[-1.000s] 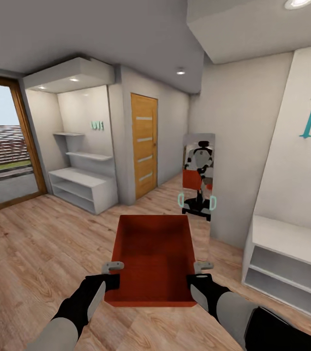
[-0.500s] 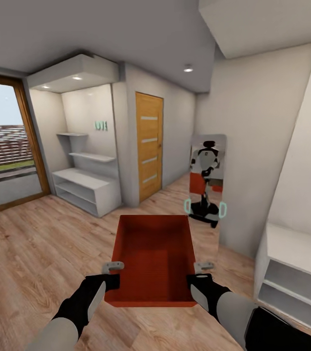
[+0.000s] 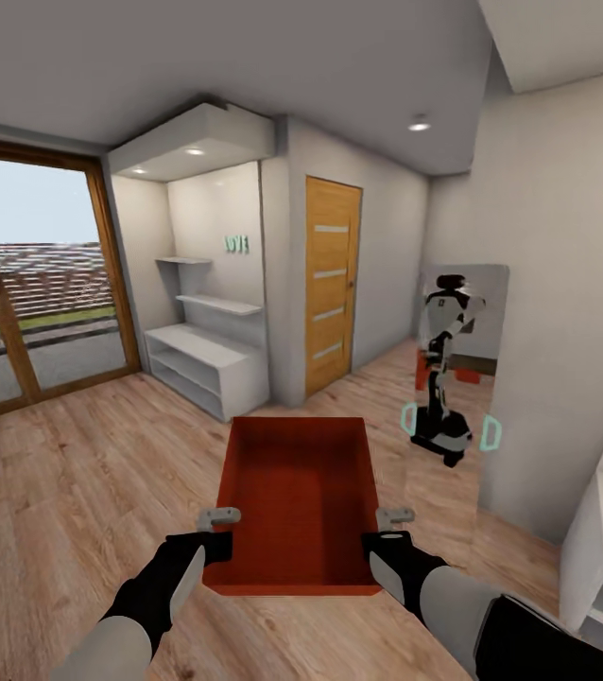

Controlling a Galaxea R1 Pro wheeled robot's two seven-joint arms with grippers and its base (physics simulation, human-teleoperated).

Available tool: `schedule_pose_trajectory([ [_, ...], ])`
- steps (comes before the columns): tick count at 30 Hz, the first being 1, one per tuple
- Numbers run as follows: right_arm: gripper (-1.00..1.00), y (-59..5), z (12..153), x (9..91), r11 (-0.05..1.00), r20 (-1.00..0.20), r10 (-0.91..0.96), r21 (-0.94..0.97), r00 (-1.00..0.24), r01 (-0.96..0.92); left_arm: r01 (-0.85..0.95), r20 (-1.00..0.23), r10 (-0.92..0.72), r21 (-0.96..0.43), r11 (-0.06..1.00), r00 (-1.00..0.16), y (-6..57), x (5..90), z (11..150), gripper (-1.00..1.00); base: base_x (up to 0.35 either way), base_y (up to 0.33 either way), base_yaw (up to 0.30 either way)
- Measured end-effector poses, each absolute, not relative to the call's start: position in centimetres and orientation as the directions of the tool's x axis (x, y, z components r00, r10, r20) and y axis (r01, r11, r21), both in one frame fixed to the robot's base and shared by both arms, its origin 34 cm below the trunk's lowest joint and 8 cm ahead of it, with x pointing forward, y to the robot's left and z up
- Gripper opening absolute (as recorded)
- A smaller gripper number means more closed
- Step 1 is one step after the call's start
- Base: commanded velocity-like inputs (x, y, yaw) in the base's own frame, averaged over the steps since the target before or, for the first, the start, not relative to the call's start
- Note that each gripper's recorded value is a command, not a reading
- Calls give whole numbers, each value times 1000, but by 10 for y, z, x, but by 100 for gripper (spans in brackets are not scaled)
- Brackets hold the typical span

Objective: Move the two storage containers from the living room to the garage. In the garage, place one container on the floor and stack the other container on top of it (either order is fine).

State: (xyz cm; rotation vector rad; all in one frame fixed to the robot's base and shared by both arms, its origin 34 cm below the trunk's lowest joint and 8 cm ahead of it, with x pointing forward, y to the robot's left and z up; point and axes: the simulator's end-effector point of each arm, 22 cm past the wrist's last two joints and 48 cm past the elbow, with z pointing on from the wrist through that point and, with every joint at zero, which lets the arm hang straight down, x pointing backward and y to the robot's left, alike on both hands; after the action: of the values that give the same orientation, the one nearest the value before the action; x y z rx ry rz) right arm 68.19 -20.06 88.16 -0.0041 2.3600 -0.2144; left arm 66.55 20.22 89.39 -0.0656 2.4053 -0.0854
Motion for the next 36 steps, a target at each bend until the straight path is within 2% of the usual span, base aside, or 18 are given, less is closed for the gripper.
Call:
schedule_pose_trajectory([
  [25,-100,-201,881,682,986,-694,-66,-156,-717,61,-24,-667,-71,-80,996,-742,202,665,894,-100,323,0,22],
  [36,-100,-201,881,682,986,-694,-66,-156,-717,60,-24,-667,-71,-80,997,-742,202,665,894,-100,323,0,214],
])
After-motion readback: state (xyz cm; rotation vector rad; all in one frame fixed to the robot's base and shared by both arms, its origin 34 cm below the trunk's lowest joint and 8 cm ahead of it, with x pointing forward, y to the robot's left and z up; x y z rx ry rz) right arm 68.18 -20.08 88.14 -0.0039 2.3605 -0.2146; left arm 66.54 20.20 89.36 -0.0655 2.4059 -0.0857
